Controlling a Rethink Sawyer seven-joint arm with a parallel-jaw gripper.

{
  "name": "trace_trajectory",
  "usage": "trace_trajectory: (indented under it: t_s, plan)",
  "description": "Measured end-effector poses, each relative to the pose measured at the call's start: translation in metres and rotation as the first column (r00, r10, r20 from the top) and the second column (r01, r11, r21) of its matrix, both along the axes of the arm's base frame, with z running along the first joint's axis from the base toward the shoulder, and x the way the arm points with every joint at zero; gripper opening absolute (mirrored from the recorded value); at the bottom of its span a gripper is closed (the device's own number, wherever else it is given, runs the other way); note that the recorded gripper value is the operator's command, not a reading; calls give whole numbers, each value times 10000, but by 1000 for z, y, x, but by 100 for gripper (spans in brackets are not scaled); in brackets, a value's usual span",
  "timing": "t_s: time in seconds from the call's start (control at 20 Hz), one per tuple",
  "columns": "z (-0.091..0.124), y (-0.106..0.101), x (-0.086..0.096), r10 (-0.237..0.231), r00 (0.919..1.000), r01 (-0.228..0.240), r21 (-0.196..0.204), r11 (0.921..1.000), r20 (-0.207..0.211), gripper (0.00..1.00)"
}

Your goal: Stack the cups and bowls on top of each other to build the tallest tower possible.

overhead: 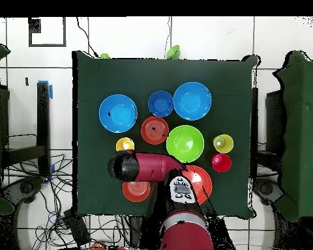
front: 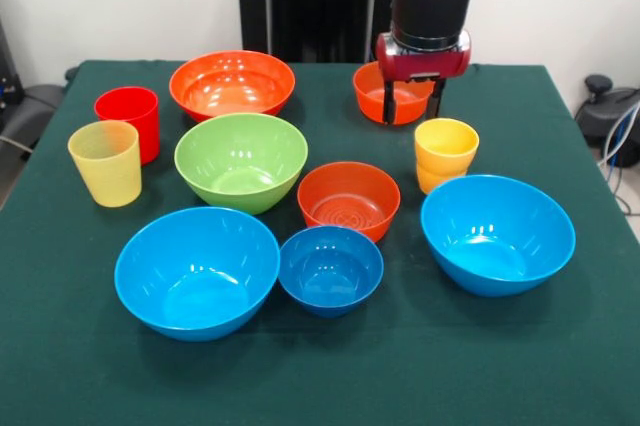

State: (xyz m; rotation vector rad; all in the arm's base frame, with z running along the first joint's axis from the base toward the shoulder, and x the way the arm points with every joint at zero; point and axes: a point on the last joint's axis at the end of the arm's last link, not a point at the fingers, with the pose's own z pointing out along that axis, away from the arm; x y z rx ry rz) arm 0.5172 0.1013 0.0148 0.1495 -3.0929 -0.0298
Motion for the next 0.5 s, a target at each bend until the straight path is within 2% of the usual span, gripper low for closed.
trace_trajectory:
  t_s: [0.5]
  plan:
    - [-16,4,-8,39,9999,-39,34,10000,-102,100]
